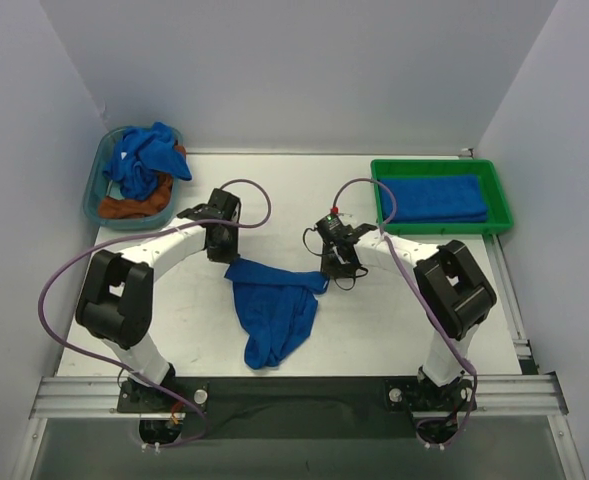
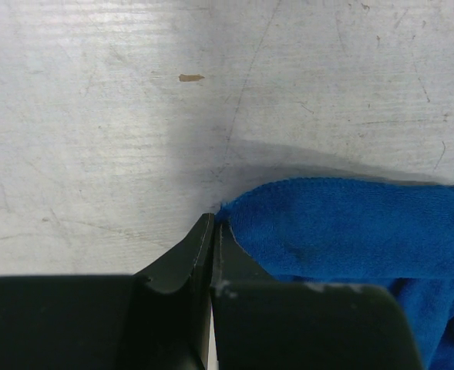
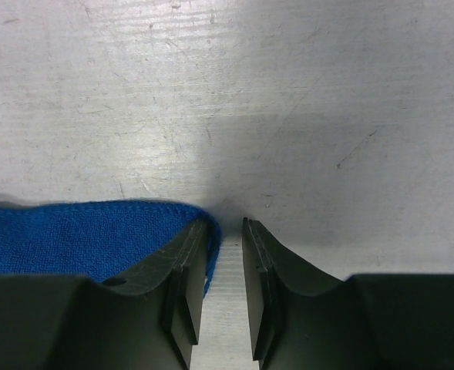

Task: Fold and stack the towels
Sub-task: Flatten out the crumpled towel

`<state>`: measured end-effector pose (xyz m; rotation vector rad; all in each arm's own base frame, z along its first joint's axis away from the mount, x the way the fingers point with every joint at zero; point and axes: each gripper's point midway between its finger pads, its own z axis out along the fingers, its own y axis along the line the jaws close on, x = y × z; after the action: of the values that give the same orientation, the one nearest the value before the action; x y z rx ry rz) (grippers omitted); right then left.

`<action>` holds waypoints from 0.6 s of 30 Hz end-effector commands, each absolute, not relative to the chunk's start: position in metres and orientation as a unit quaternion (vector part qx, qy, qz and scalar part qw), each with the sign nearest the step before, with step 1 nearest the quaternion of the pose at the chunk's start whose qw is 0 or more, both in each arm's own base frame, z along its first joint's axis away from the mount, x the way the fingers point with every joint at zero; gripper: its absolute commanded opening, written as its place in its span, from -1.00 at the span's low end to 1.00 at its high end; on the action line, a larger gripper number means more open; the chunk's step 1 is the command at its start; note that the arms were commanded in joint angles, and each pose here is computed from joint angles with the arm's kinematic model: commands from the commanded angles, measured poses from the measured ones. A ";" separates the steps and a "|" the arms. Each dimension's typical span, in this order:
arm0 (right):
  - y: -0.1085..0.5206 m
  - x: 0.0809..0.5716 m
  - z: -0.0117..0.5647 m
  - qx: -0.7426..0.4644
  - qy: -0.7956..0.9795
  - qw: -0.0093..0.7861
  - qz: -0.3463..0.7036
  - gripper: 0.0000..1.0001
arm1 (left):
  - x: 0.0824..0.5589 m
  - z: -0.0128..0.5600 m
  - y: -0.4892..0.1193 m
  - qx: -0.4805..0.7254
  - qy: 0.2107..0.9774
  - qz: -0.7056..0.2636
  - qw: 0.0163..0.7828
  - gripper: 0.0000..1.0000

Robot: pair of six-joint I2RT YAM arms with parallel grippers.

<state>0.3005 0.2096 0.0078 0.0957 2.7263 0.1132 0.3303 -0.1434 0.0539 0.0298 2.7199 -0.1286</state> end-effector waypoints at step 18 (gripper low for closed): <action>0.232 0.320 0.050 -0.001 0.967 0.228 0.117 -1.00 | 0.348 0.104 -0.131 0.006 0.957 -0.055 0.284 -1.00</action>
<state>0.3019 0.2201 0.0094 0.0619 2.7470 0.2161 0.3364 -0.1295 0.0673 -0.0004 2.6781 -0.0978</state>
